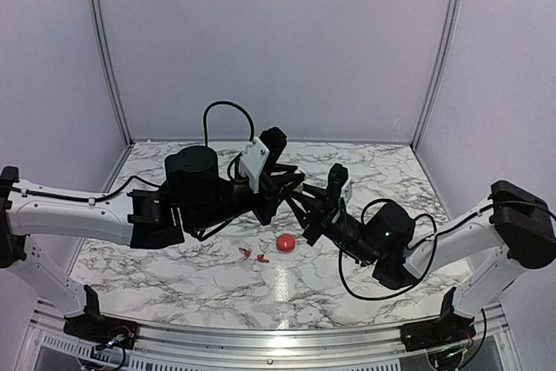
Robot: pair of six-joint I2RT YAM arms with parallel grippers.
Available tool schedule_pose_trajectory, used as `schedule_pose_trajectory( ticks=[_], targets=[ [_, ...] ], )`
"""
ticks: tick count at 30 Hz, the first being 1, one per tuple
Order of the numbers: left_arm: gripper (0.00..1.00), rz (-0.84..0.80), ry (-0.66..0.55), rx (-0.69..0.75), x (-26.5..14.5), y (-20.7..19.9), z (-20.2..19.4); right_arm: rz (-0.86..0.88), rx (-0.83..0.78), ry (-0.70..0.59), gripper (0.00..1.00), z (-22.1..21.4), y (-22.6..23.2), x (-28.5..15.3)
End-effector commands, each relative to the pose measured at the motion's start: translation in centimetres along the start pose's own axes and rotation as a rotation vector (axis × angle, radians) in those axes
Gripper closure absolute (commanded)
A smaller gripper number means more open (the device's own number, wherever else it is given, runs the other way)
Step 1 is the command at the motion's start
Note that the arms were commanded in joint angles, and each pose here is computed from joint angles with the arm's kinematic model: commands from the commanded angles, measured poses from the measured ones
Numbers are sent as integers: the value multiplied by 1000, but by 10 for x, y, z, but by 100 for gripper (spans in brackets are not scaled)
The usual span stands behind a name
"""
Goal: Insert the wireless bluetooth earbuds into the charging case
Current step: Insert the right earbud into the right side groove of the charging case.
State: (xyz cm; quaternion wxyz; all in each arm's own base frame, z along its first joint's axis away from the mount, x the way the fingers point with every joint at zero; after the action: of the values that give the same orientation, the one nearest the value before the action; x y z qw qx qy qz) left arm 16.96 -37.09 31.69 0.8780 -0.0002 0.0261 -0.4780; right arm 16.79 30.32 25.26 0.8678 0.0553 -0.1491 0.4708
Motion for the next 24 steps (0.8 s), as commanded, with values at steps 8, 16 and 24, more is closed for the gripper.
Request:
schedule_pose_trajectory(
  ticks=[8,16,24],
  targets=[
    [89,71,142,-27,1,7,-33,-51,-48,-219,100,57,-2,5],
    [82,89,163,-45,4,8,-34,-68,-81,-198,100,56,-4,8],
    [80,95,147,-32,3,9,-27,-65,-71,-191,100,53,-3,6]
  ],
)
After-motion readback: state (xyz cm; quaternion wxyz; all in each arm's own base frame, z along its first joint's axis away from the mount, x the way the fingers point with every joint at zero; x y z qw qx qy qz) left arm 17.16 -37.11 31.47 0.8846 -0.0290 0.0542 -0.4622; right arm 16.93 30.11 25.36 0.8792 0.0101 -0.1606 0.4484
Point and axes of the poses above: each gripper's point midway between its finger pads, its own x axis out along the fingers, its own y axis along the line the jaws close on, z = x × y, the point moved 8 cm from there along -x, back along the fingers, and after that the axes turned 7 degrees about -x, right-handed, at the moved point
